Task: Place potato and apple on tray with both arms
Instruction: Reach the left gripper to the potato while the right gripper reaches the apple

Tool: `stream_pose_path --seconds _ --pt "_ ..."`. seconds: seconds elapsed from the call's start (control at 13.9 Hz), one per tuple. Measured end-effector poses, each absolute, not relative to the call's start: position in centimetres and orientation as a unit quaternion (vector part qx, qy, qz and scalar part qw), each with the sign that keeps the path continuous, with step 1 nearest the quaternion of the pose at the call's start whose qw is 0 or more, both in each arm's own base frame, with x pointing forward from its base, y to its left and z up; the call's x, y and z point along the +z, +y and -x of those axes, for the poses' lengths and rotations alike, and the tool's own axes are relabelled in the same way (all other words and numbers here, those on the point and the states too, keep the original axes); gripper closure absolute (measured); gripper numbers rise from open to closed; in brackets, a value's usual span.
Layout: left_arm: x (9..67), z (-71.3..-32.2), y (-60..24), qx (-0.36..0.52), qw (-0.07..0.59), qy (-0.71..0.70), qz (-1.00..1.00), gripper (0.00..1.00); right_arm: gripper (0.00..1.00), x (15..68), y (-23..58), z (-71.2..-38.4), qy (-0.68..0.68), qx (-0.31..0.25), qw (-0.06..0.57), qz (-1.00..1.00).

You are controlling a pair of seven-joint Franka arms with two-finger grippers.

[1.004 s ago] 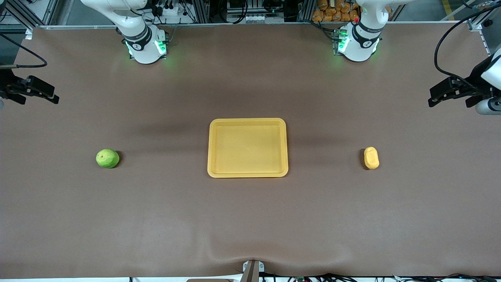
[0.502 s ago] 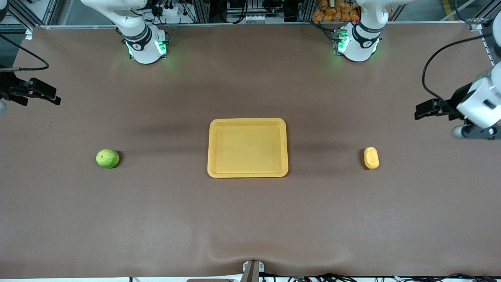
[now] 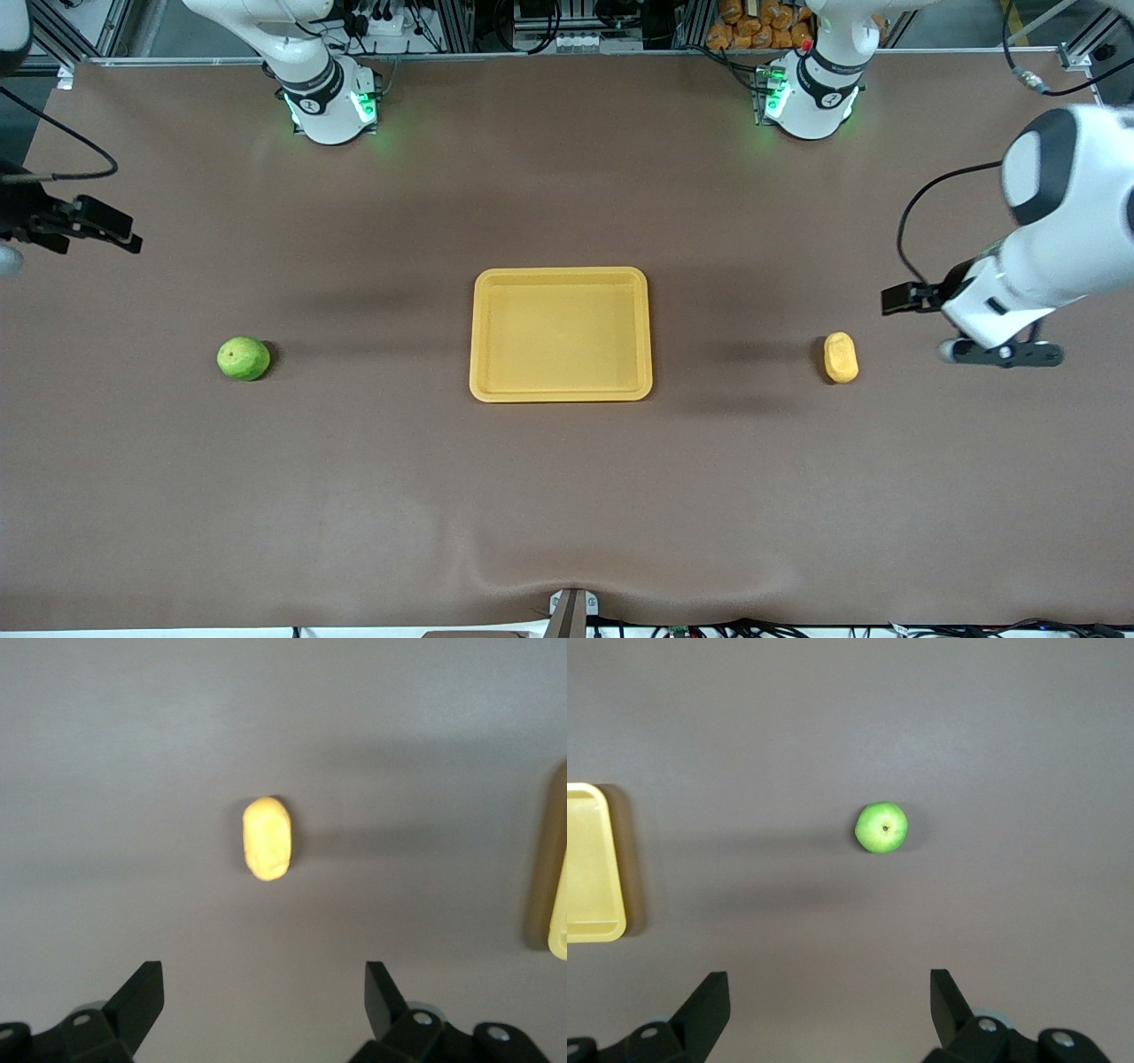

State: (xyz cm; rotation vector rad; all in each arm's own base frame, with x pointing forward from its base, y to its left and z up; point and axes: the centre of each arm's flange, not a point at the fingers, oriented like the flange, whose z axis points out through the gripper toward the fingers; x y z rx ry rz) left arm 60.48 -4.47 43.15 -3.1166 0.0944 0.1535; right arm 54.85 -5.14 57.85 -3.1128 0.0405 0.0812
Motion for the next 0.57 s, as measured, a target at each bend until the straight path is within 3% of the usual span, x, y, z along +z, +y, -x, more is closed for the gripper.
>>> stream_pose_path --seconds 0.57 --pt "27.2 -61.2 -5.0 0.063 -0.008 -0.015 0.998 0.00 0.00 50.2 -5.6 -55.8 0.016 -0.002 0.006 1.000"
